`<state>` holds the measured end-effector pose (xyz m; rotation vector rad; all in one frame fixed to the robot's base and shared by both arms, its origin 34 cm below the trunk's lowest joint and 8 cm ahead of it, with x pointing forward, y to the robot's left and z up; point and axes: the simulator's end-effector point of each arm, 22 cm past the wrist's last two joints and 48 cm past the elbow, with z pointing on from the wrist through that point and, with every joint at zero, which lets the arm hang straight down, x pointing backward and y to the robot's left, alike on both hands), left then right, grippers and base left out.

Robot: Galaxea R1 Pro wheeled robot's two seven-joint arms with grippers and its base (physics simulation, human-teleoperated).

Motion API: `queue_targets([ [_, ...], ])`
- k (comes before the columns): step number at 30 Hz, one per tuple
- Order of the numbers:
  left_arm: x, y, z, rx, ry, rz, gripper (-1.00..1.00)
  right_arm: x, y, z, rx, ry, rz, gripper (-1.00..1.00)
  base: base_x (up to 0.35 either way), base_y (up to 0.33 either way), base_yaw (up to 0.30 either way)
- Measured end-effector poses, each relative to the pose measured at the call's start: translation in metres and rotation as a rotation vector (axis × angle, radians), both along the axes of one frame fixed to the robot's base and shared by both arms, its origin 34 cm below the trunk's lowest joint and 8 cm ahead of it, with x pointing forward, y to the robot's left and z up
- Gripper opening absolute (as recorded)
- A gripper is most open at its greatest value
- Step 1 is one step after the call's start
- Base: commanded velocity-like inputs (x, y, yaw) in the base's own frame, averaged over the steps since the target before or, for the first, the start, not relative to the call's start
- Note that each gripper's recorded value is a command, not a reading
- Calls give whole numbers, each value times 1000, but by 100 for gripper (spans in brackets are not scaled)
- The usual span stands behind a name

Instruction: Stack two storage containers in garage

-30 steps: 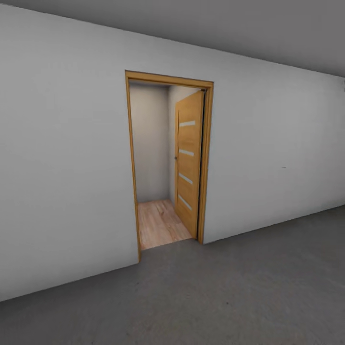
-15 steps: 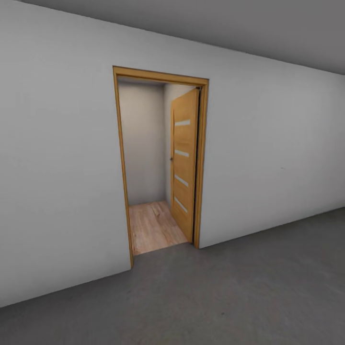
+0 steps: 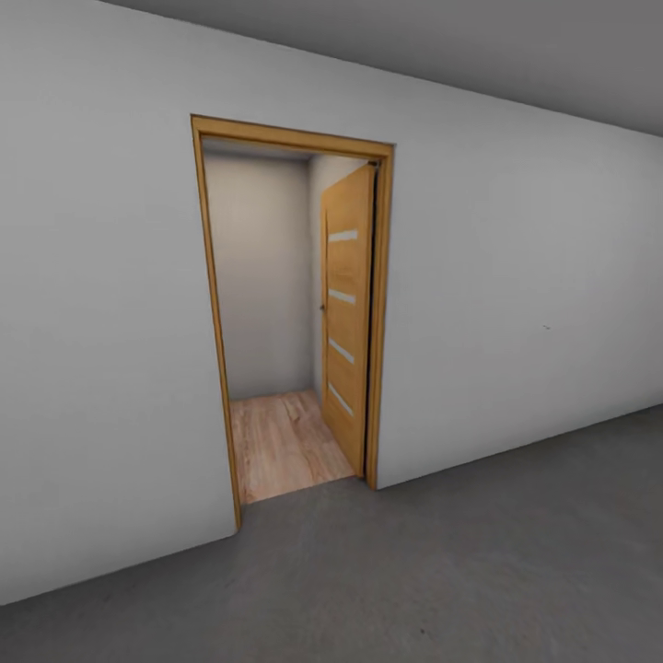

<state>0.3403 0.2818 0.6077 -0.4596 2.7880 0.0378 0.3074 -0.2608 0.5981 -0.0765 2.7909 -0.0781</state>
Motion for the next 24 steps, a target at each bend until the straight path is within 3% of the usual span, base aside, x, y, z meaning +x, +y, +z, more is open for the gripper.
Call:
queue_targets([
  [24,-2,3,-1,-6,9,-4,100,0,-1,0,-6,0,-2,100,322,-2,0],
])
